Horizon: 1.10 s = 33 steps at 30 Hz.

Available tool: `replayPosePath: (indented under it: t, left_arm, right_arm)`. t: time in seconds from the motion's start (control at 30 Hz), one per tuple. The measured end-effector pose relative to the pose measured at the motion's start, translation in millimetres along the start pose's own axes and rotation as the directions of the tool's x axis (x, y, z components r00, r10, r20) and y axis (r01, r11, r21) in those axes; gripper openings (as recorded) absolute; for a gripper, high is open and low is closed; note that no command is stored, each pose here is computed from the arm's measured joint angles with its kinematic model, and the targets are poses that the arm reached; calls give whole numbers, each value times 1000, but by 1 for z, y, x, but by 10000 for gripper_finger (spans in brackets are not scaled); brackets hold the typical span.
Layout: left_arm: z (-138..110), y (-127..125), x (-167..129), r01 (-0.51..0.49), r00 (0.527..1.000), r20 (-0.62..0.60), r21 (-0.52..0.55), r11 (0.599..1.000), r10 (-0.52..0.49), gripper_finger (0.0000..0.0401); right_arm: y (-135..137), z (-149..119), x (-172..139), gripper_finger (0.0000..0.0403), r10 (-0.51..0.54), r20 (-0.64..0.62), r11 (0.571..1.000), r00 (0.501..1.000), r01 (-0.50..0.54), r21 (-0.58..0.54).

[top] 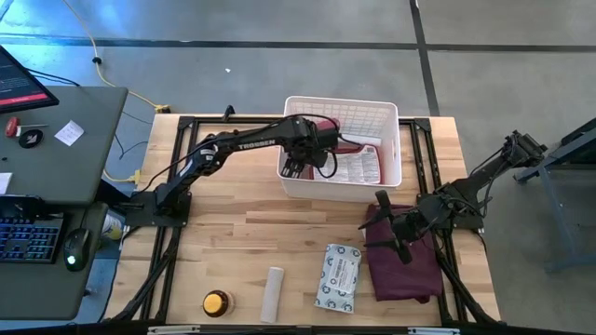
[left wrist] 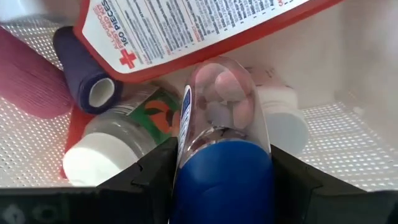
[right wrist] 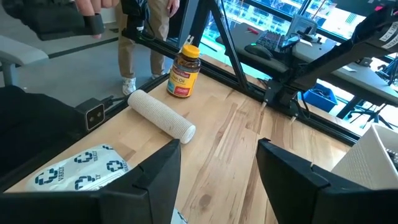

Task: Pick & place medical supplies in basket/bin
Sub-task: Put the blue medicine bottle into the white container, then put the yellow medicine bottle into the white container

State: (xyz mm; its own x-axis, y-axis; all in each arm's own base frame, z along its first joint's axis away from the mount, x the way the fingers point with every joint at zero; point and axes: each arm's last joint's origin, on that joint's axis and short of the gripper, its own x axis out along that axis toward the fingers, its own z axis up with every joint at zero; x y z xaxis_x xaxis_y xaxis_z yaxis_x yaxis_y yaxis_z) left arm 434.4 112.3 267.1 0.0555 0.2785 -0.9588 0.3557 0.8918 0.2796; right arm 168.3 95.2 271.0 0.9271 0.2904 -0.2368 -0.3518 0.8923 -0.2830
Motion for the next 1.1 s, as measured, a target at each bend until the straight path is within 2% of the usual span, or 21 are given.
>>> replayPosePath:
  t: [0.13,0.33,0.6,0.87,1.1]
  left_arm:
    - [1,1,0,-25,1000,1,-7,1000,25,236]
    - [3,0,-3,-70,998,-9,-76,995,70,278]
    - [7,-6,-8,-89,996,-13,-92,992,88,317]
    - [6,-12,-28,-186,982,-57,-64,980,183,297]
    - [10,-19,-70,-290,950,80,-119,950,300,257]
  right_arm:
    - [0,0,0,200,2,0,1000,1000,-2,8]
    - [0,0,0,200,4,0,1000,1000,-4,7]
    - [0,-1,0,201,7,-10,1000,1000,-7,6]
    - [0,-1,0,201,6,-12,1000,1000,-6,4]
    - [0,-1,0,201,4,-8,1000,1000,-4,-10]
